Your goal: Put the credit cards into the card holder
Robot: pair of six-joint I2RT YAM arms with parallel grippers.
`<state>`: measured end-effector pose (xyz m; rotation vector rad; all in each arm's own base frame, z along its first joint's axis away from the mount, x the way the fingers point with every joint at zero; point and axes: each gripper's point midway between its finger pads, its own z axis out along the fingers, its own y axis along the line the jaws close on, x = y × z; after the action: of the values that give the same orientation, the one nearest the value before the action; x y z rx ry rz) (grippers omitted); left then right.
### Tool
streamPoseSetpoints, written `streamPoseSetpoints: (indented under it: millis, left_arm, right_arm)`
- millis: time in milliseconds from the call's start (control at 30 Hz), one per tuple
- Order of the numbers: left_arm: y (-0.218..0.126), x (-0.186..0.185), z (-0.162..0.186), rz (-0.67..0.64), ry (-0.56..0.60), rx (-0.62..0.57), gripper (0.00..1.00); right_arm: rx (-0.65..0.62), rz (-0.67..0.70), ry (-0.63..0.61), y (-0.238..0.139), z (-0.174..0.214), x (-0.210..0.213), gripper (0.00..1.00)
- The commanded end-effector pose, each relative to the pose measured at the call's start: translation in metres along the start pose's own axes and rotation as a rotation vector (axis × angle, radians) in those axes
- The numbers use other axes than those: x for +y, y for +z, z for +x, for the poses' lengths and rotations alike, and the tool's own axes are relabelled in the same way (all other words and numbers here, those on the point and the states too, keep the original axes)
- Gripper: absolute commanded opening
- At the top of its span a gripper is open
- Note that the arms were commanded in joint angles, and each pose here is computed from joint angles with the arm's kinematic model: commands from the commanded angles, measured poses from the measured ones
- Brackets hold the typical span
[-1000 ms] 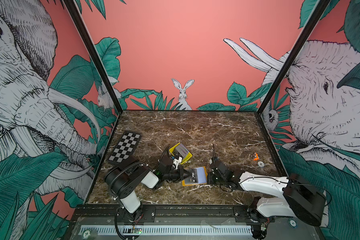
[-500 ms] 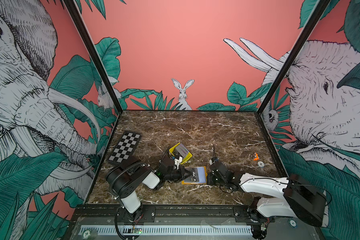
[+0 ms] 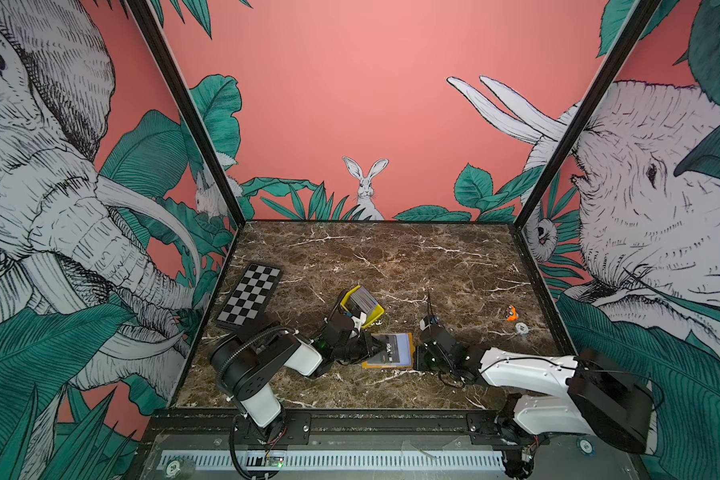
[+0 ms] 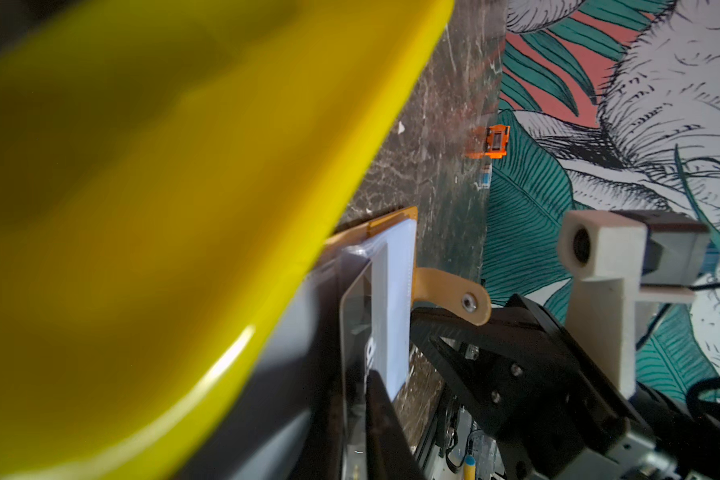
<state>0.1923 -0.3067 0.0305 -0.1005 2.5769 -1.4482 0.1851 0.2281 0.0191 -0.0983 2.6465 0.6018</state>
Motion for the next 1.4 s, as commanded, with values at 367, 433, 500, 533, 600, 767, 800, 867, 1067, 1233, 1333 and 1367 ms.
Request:
streamPoseSetpoints:
  millis: [367,433,500,533,600,767,800,867,1067,1233,1333,1367]
  left_arm:
    - [-0.012,0.023,0.008,-0.207,-0.003,0.041,0.23]
    - [-0.011,0.023,0.009,-0.217,0.003,0.049,0.22]
    - [-0.011,0.021,0.009,-0.23,0.017,0.055,0.21]
    - [-0.01,0.019,0.009,-0.229,0.027,0.057,0.2]
    - [-0.008,0.015,0.008,-0.222,0.032,0.059,0.18]
    - [-0.005,0.012,0.006,-0.225,0.049,0.064,0.12]
    - [-0.005,0.011,0.006,-0.223,0.052,0.066,0.11]
    - [-0.003,0.008,0.005,-0.211,0.056,0.067,0.1]
    - [0.002,-0.004,0.003,-0.185,0.073,0.071,0.1]
    - [0.007,-0.011,0.002,-0.162,0.077,0.073,0.1]
    - [0.01,-0.013,0.002,-0.154,0.08,0.075,0.09]
    - [0.011,-0.014,0.003,-0.15,0.08,0.076,0.09]
  right_arm:
    - [0.06,0.111,-0.033,0.001,0.018,-0.022,0.01]
    - [0.062,0.117,-0.039,0.0,0.018,-0.022,0.01]
    - [0.062,0.123,-0.044,0.001,0.018,-0.022,0.02]
    - [0.063,0.124,-0.046,0.001,0.018,-0.022,0.01]
    - [0.066,0.125,-0.049,0.001,0.018,-0.021,0.02]
    - [0.067,0.131,-0.062,0.001,0.018,-0.019,0.01]
    - [0.068,0.132,-0.062,0.002,0.018,-0.02,0.01]
    - [0.069,0.133,-0.063,0.002,0.018,-0.02,0.01]
    - [0.072,0.134,-0.071,0.003,0.018,-0.018,0.01]
    - [0.075,0.137,-0.072,0.004,0.018,-0.018,0.01]
    - [0.076,0.139,-0.074,0.004,0.018,-0.018,0.01]
    - [0.074,0.139,-0.075,0.004,0.018,-0.019,0.01]
